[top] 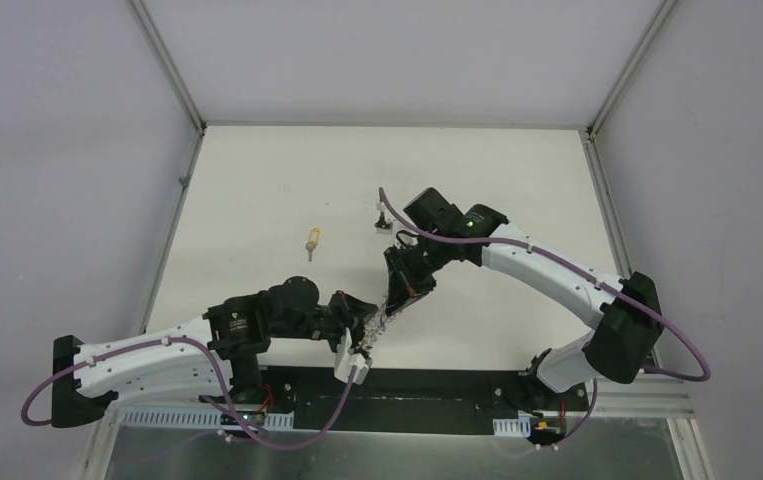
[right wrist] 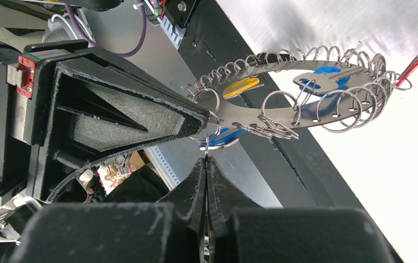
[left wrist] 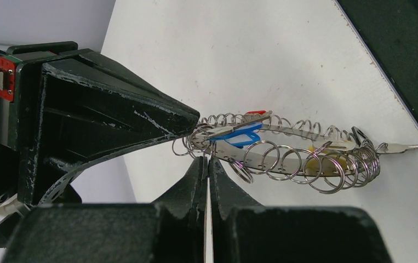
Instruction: Put the keys on the keyring
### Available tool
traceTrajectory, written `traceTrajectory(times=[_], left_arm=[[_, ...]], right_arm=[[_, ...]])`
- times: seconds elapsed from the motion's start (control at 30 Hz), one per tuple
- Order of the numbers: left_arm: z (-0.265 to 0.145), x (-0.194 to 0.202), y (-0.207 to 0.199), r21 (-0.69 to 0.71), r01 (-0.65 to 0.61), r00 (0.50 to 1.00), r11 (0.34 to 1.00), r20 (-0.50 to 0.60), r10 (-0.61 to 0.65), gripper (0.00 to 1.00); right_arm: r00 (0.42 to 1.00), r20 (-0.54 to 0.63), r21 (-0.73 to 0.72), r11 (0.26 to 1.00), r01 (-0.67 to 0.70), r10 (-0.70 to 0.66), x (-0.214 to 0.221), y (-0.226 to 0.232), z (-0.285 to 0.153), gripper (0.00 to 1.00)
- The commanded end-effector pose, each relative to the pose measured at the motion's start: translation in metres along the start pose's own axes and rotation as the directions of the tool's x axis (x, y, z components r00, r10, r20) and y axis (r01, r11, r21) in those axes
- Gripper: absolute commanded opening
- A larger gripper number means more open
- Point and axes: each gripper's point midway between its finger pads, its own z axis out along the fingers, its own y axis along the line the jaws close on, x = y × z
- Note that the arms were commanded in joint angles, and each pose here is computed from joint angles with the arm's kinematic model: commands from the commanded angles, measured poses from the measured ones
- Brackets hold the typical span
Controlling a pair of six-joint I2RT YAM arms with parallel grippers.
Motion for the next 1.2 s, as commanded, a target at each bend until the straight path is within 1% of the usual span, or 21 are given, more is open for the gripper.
traceTrajectory(times=[0.0,0.23,0.43,0.57,0.77,0.87,1.17], left_arm=[[-0.005,-0.02,0.026,-0.077,-0.017,0.998,0.997,0.059,0.022,0.0],[-0.006,-0.02,0.025,-0.078,0.037,0.997,0.996,0.065,-0.032,0.0],[-0.007,-0.021,0.024,-0.08,0.056,0.996,0.995,0.07,-0.05,0.0],[-0.006,-0.021,0.024,-0.078,0.065,0.996,0.995,0.07,-0.059,0.0],[-0.005,-0.02,0.022,-0.074,0.068,0.996,0.995,0.066,-0.063,0.0],[-0.004,-0.02,0.022,-0.069,0.063,0.996,0.996,0.067,-0.059,0.0],[-0.004,-0.021,0.022,-0.067,0.057,0.996,0.996,0.07,-0.052,0.0]], right_arm=[[1.0,0.002,0.0,1.0,0.003,-0.003,0.004,0.002,-0.002,0.0],[1.0,-0.007,0.048,0.999,0.014,-0.014,0.011,-0.011,-0.001,0.0],[1.0,-0.007,0.065,0.997,0.027,-0.027,0.013,-0.016,-0.001,0.0],[0.999,0.001,0.033,0.998,0.049,-0.049,0.012,-0.007,-0.004,0.0],[0.988,0.04,-0.08,0.985,0.151,-0.148,0.012,0.029,-0.018,0.0],[0.986,0.039,-0.105,0.981,0.166,-0.162,0.012,0.039,-0.02,0.0],[0.99,0.014,-0.061,0.988,0.142,-0.142,0.007,0.032,-0.007,0.0]])
